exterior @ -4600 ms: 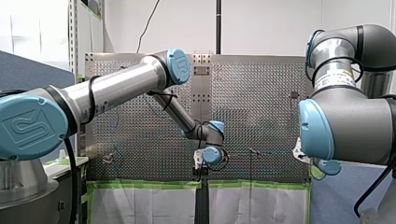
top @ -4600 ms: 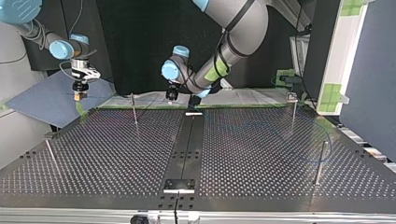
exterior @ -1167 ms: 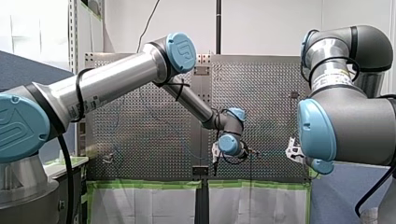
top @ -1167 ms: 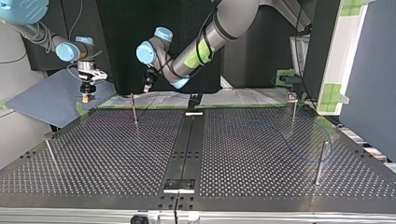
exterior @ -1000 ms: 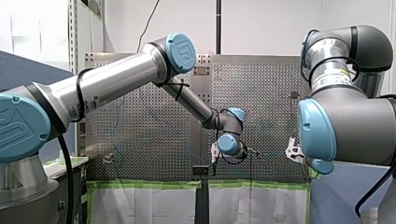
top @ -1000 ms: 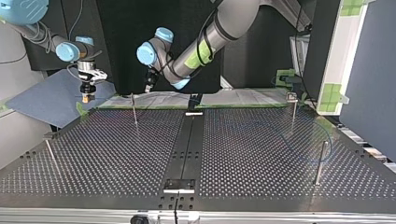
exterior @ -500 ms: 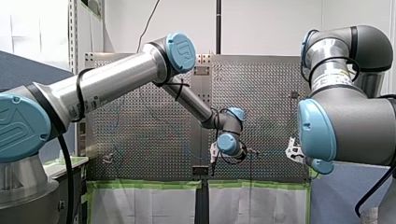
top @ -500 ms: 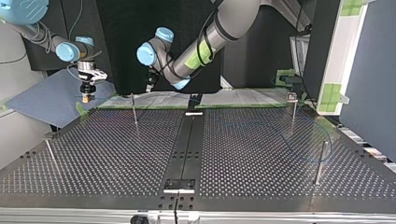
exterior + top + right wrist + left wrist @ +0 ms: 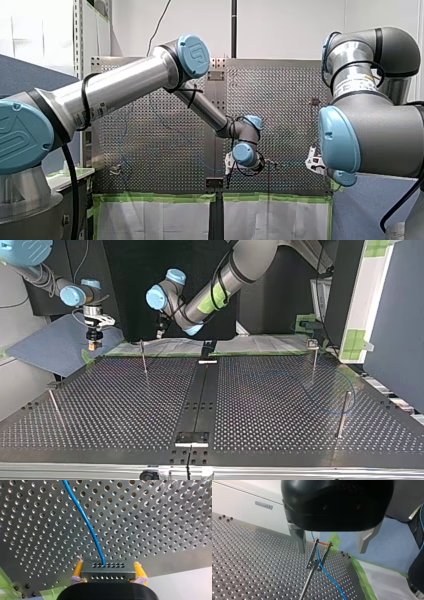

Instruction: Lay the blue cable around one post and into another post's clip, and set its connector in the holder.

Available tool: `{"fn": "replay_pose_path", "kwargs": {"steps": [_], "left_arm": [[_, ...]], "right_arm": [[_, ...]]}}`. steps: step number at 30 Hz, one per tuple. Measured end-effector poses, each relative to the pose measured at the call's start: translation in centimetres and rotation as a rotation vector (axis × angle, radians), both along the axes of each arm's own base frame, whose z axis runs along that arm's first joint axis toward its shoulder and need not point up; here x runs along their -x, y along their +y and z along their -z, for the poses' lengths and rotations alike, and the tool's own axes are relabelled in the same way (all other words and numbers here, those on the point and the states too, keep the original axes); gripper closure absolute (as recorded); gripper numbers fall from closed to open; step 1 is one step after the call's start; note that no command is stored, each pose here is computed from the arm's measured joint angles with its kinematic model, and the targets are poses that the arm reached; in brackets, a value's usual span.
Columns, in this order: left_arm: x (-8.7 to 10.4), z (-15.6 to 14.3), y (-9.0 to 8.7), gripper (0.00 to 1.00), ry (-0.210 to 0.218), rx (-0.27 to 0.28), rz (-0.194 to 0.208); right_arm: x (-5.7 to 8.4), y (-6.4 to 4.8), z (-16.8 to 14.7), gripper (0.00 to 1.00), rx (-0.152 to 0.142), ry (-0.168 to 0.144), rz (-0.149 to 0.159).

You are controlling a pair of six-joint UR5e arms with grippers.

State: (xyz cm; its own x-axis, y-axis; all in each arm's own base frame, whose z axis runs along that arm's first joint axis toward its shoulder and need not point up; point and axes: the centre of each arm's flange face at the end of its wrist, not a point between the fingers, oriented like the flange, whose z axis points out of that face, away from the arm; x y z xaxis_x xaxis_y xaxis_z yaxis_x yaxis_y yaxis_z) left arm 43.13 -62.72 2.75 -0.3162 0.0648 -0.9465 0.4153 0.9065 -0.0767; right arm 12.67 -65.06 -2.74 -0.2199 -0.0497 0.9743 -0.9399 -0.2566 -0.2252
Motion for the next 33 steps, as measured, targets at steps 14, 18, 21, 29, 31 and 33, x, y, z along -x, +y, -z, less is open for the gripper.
{"fn": "replay_pose_path", "kwargs": {"steps": [14,18,21,29,31,33], "left_arm": [[0.6,-1.0,0.6,0.00,0.007,-0.012,0.000],[0.3,-2.4,1.2,0.00,-0.013,0.011,-0.009],[-0.1,-3.4,1.8,0.00,-0.029,0.031,-0.019],[-0.6,-6.5,3.4,0.00,-0.070,0.111,-0.046],[-0.6,-7.3,3.8,0.00,-0.078,0.137,-0.053],[-0.6,-8.1,4.1,0.00,-0.085,0.165,-0.059]], "right_arm": [[-0.3,0.0,0.0,1.00,0.001,0.000,-0.005],[-0.4,0.1,0.0,1.00,0.001,0.000,-0.006],[-0.4,0.1,0.0,1.00,0.000,0.000,-0.006],[-0.6,0.1,0.0,1.00,-0.001,0.000,-0.009],[-0.6,0.1,0.0,1.00,-0.002,0.000,-0.010],[-0.7,0.1,0.0,1.00,-0.002,0.000,-0.010]]}}
